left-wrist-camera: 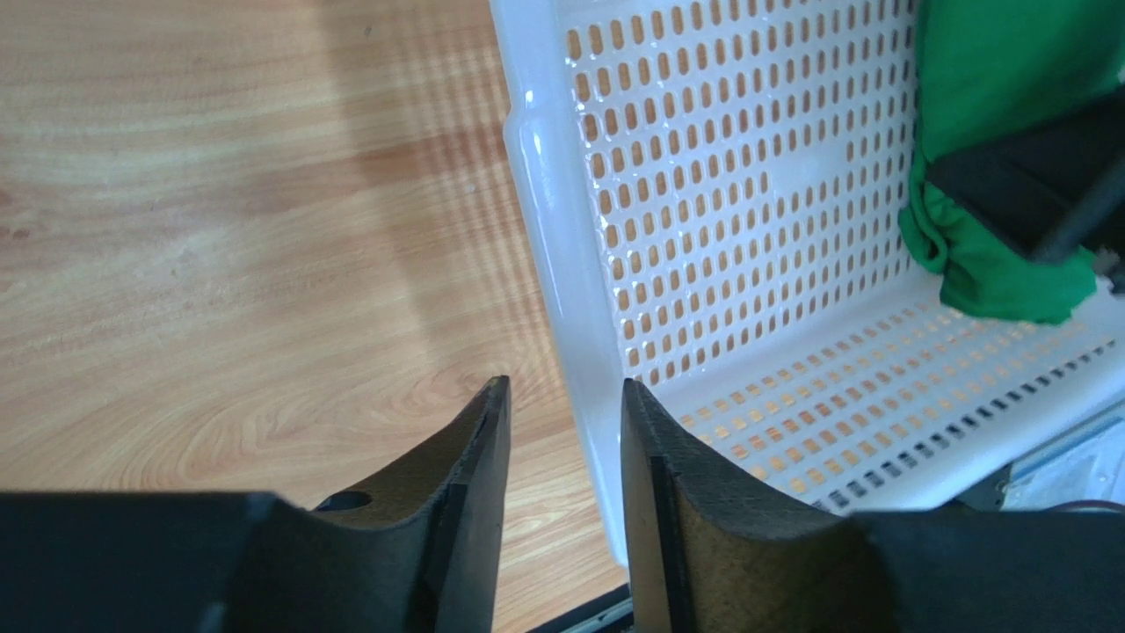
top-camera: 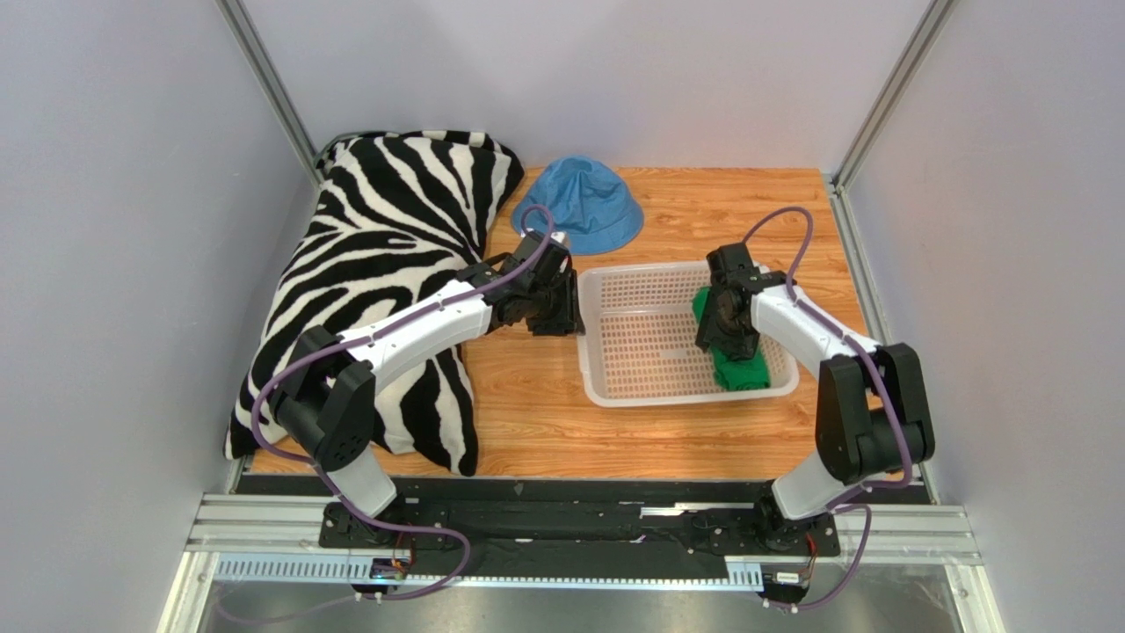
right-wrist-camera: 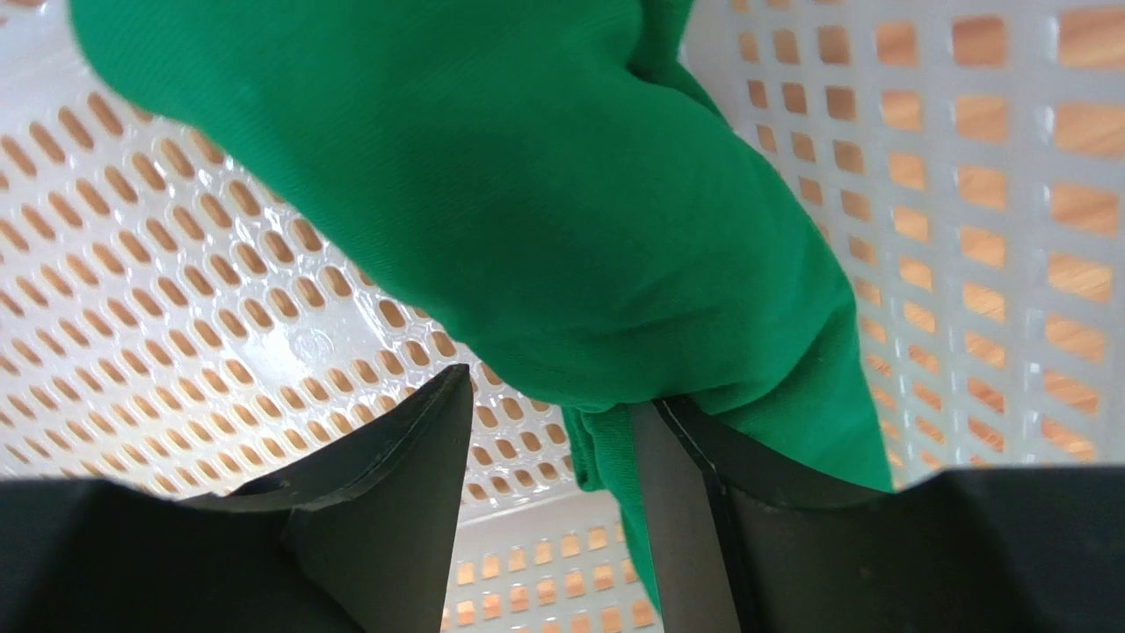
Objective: Roll the t-shirts
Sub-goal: Move the bin to the center of the board.
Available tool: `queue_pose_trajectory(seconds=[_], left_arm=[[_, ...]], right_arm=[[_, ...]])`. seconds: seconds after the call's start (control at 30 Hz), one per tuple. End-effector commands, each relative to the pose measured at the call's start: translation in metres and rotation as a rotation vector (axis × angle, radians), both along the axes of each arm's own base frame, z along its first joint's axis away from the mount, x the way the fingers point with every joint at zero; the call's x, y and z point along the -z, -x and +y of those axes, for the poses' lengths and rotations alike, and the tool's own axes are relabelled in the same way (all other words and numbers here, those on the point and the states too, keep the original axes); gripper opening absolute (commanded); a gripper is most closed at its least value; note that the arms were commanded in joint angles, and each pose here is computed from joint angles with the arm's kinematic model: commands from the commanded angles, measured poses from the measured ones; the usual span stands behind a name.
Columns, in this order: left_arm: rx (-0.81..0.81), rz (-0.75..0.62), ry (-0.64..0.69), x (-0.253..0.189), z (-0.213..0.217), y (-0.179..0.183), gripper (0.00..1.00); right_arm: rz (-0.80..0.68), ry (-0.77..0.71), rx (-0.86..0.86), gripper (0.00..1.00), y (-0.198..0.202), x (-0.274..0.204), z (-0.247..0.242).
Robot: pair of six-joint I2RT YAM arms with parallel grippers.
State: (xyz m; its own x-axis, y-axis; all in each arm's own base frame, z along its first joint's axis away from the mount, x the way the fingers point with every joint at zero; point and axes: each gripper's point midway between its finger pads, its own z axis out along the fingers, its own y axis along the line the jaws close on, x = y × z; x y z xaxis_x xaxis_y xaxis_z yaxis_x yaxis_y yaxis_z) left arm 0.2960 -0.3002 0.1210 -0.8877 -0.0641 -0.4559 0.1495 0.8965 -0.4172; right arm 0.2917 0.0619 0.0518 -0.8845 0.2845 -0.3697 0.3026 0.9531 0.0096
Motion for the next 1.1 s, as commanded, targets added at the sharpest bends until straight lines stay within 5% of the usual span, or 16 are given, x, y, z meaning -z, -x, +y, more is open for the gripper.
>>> queue_pose_trajectory(seconds=[0.0, 0.5, 1.07], left_arm=[[0.066, -0.126, 0.085, -0.059, -0.008, -0.007, 0.43], [0.083, -0.190, 0.083, -0.089, 0.016, 0.008, 0.43], [0.064, -0.167, 0.039, -0.071, 0.037, 0.005, 0.42]], right_arm=[[-0.078, 0.068, 0.033, 0.53, -0.049, -0.010, -0.029], [-0.115, -0.003, 0.316, 0.52, -0.176, 0.006, -0.103], [-0.262, -0.407, 0.717, 0.50, -0.287, 0.034, -0.125]])
